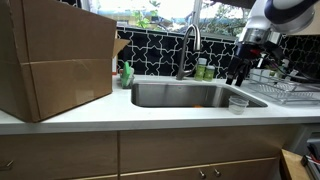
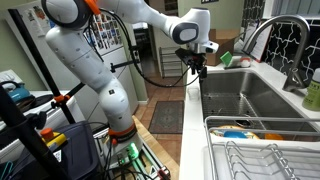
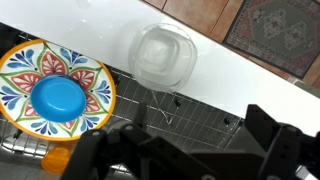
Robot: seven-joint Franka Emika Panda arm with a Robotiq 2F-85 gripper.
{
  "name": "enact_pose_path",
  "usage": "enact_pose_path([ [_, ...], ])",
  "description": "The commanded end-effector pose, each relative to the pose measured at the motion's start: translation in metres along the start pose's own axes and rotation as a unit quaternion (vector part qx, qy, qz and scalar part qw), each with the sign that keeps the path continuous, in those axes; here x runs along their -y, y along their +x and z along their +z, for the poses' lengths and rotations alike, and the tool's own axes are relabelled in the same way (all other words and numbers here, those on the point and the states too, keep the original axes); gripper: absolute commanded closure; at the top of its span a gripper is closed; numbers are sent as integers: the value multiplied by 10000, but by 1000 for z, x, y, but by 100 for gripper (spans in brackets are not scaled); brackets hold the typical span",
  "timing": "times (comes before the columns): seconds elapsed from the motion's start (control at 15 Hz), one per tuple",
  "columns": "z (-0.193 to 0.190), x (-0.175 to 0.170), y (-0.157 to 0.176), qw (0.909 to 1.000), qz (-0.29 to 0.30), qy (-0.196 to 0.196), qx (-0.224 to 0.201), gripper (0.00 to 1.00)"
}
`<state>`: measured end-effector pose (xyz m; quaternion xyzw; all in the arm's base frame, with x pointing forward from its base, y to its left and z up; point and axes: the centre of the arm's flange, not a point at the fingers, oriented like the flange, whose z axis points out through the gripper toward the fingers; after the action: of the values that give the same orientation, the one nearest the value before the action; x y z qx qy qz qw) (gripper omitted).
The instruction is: Remove a blue bowl from the sink and place it on the dish drying rack
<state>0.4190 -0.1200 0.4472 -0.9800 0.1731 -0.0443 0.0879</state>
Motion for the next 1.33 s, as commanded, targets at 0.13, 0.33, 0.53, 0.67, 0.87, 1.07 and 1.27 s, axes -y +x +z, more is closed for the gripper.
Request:
enact_pose_path([
  [0.13,7,-25,22,9980,592,-161,-118,0],
  [0.33,28,-62,43,9908,1161,-630,-305,0],
  [0.53,62,-93,62,9830,1611,-824,-323,0],
  [0.67,86,-107,72,9788,1867,-807,-253,0],
  [0.87,119,-127,88,9723,2162,-861,-225,0],
  [1.07,153,-144,102,9672,2326,-1011,-112,0],
  [1.27,180,-163,112,9613,2517,-1119,-40,0],
])
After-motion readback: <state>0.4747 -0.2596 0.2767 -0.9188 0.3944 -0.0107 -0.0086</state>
